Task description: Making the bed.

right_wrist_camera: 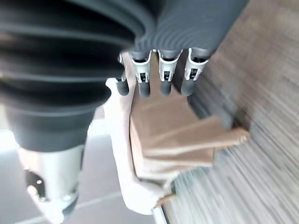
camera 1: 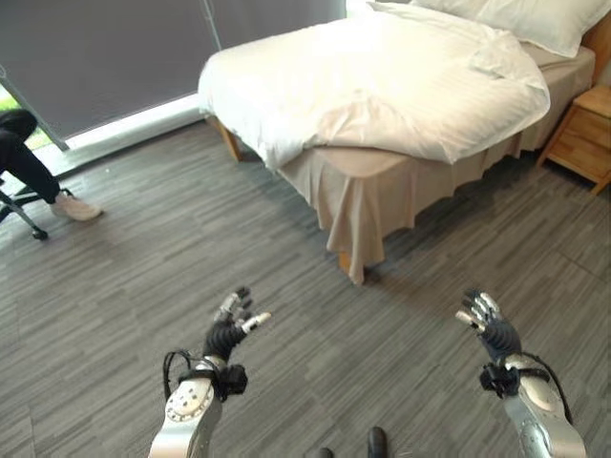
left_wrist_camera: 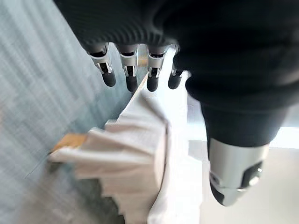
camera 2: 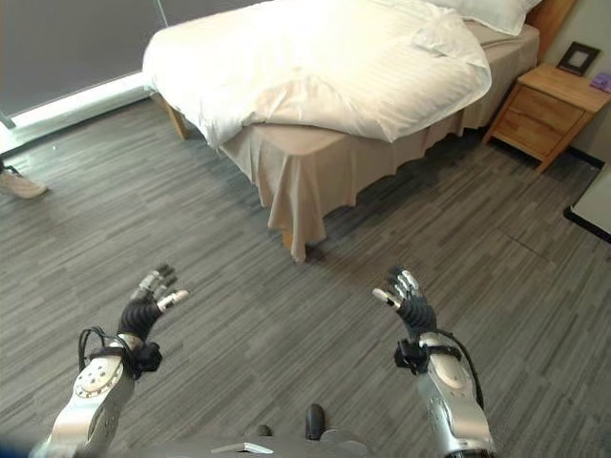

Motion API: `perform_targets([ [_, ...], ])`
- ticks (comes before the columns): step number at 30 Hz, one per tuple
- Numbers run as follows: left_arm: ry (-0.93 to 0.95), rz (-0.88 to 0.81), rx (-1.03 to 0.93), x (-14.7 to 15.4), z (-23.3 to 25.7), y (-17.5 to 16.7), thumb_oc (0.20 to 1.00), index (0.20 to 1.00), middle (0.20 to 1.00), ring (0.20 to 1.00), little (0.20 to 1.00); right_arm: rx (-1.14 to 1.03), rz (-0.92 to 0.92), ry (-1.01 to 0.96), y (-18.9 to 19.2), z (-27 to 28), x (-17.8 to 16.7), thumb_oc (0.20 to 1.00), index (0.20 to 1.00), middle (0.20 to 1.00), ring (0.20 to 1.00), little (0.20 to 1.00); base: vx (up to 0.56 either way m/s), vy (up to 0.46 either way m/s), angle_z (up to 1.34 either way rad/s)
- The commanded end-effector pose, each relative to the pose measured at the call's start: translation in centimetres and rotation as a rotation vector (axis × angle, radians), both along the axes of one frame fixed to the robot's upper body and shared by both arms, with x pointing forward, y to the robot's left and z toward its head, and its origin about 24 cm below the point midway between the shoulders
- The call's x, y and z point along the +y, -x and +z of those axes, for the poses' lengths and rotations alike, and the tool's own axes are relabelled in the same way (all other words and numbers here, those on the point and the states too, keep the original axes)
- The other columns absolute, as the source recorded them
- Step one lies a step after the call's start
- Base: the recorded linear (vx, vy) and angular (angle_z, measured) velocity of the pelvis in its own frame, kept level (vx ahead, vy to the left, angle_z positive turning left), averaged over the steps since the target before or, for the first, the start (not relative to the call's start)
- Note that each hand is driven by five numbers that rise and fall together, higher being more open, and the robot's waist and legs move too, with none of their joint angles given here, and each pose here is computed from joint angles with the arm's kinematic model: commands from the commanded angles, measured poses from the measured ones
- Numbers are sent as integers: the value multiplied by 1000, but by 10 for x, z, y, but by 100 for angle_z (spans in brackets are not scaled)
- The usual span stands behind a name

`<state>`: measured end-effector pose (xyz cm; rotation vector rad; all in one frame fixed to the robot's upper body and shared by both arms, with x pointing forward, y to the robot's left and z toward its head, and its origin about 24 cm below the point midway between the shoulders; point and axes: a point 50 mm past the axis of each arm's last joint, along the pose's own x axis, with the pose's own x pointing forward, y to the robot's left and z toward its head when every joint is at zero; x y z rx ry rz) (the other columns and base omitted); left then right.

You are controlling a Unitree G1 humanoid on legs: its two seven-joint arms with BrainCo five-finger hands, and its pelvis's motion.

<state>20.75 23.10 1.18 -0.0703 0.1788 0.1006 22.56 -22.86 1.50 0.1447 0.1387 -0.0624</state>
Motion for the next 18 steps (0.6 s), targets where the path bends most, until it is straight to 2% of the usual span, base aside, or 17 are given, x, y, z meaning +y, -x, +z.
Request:
perform_targets([
  [1,30,-10,-121,1,20,-25,1000,1000,1000,1000,1000,-112,-61,30,-3,19,-12,1000,1000,1000,1000,1000,-109,-24,-3],
  [5,59,-15,-157,-4,27,-31,1000,1000,1000,1000,1000,-65,-6,62,-1,13,-9,1000,1000,1000,1000,1000,-59,29,6],
  [13,-47,89,-162,27,34,-23,1000,1000,1000,1000,1000,-129,-10,55,-11,23,-4,1000,1000,1000,1000,1000,28,173,3],
  [18,-69,110,-219,32,47,-27,1000,1000,1000,1000,1000,-127,-27,56,-11,21,-6,1000,1000,1000,1000,1000,155,95,26],
])
